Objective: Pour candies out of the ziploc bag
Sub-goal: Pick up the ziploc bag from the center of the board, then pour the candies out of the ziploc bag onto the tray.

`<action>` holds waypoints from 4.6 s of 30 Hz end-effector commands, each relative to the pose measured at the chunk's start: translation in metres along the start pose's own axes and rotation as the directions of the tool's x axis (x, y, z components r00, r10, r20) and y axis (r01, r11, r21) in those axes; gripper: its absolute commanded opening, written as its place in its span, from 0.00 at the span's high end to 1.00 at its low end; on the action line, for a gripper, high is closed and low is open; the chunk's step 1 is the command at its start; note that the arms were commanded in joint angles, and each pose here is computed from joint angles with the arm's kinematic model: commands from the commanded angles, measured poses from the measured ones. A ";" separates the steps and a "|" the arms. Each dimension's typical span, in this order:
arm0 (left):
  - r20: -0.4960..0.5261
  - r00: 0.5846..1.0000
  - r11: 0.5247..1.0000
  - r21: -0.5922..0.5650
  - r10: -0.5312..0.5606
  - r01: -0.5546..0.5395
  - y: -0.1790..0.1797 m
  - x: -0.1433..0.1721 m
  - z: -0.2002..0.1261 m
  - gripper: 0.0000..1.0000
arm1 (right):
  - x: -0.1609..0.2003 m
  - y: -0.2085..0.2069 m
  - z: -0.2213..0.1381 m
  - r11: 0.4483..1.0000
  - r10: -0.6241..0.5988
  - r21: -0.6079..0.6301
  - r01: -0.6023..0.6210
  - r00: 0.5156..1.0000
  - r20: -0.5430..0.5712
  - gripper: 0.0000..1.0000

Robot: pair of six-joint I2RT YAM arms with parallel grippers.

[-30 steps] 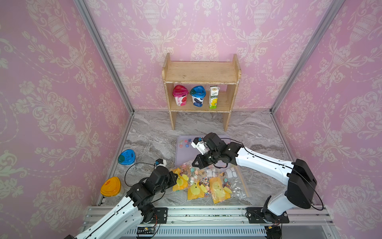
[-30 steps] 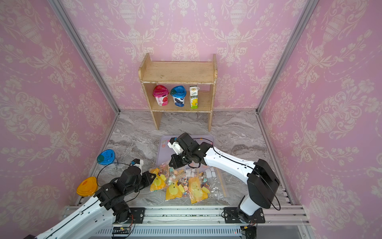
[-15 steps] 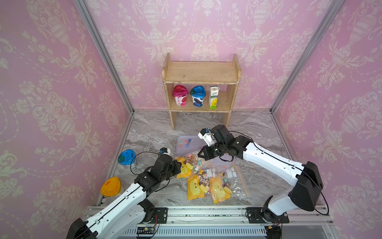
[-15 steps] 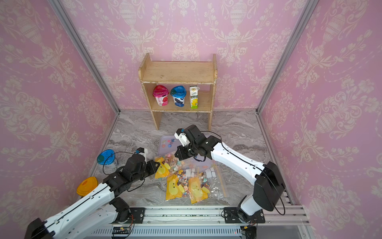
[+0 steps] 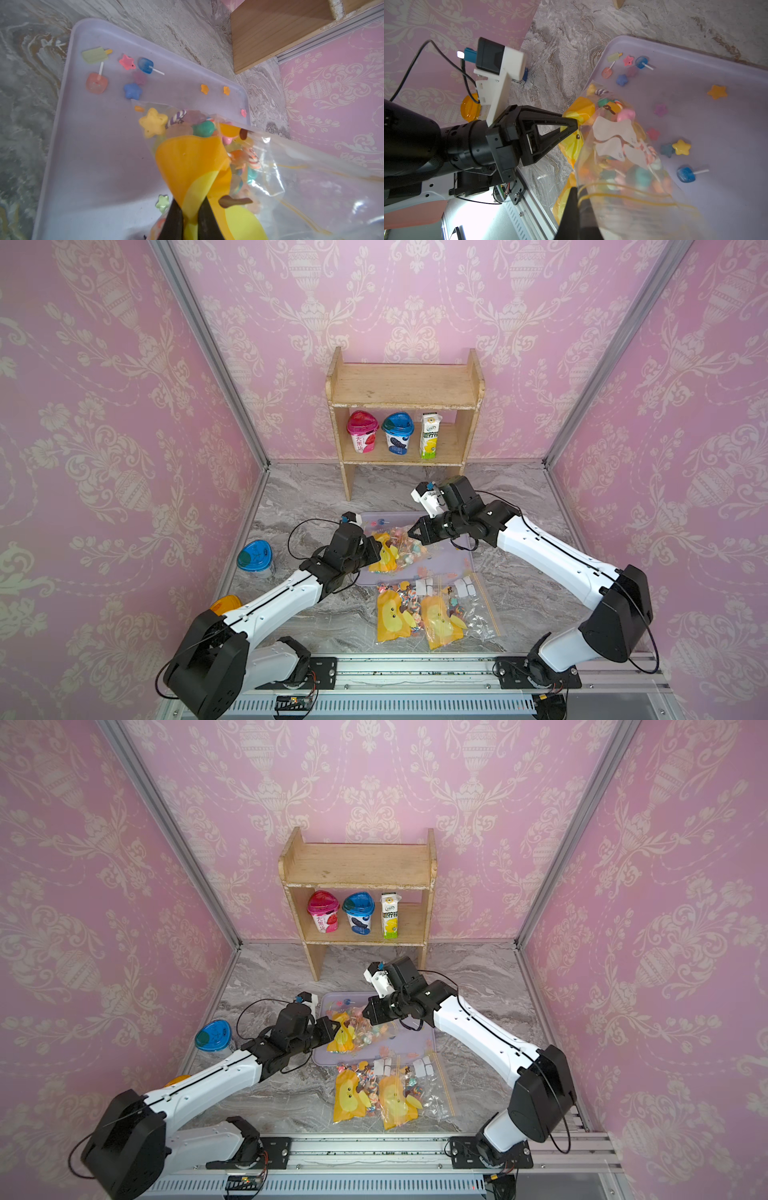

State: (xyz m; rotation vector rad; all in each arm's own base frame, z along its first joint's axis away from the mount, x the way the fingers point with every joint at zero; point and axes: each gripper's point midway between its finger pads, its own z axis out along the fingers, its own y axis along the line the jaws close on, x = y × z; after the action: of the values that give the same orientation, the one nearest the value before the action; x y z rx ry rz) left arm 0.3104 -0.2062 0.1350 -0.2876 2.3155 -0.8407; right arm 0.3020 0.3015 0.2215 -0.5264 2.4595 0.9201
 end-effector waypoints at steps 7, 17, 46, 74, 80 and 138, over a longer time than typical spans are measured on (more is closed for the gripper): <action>0.078 0.994 0.987 0.136 0.074 -0.084 -0.053 -0.045 0.024 1.00 | -0.020 -0.029 -0.011 0.999 0.004 0.050 -0.007 0.998 0.061 1.00; 0.076 0.992 0.983 0.145 0.099 -0.109 -0.064 -0.056 0.048 1.00 | -0.019 -0.069 -0.003 0.992 0.069 0.099 -0.074 0.996 0.050 1.00; 0.099 0.987 0.978 0.150 0.130 -0.144 -0.080 -0.086 0.051 1.00 | -0.002 -0.133 0.018 0.960 0.209 0.188 -0.208 0.978 0.011 1.00; 0.140 0.975 0.970 0.145 0.174 -0.194 -0.095 -0.103 0.033 1.00 | 0.004 -0.147 0.027 0.949 0.244 0.202 -0.241 0.970 0.011 1.00; 0.151 0.972 0.970 0.140 0.179 -0.200 -0.097 -0.106 0.029 1.00 | 0.006 -0.149 0.028 0.948 0.249 0.203 -0.246 0.968 0.011 1.00; 0.201 0.961 0.968 0.125 0.190 -0.218 -0.098 -0.114 0.001 1.00 | 0.008 -0.138 0.018 0.950 0.260 0.168 -0.262 0.965 0.034 1.00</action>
State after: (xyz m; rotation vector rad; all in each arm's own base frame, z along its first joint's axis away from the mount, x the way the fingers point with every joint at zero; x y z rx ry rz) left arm 0.3830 -0.2471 0.2059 -0.0441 2.2168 -0.8405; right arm 0.3750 0.2267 0.1323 -0.1689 2.5985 0.8399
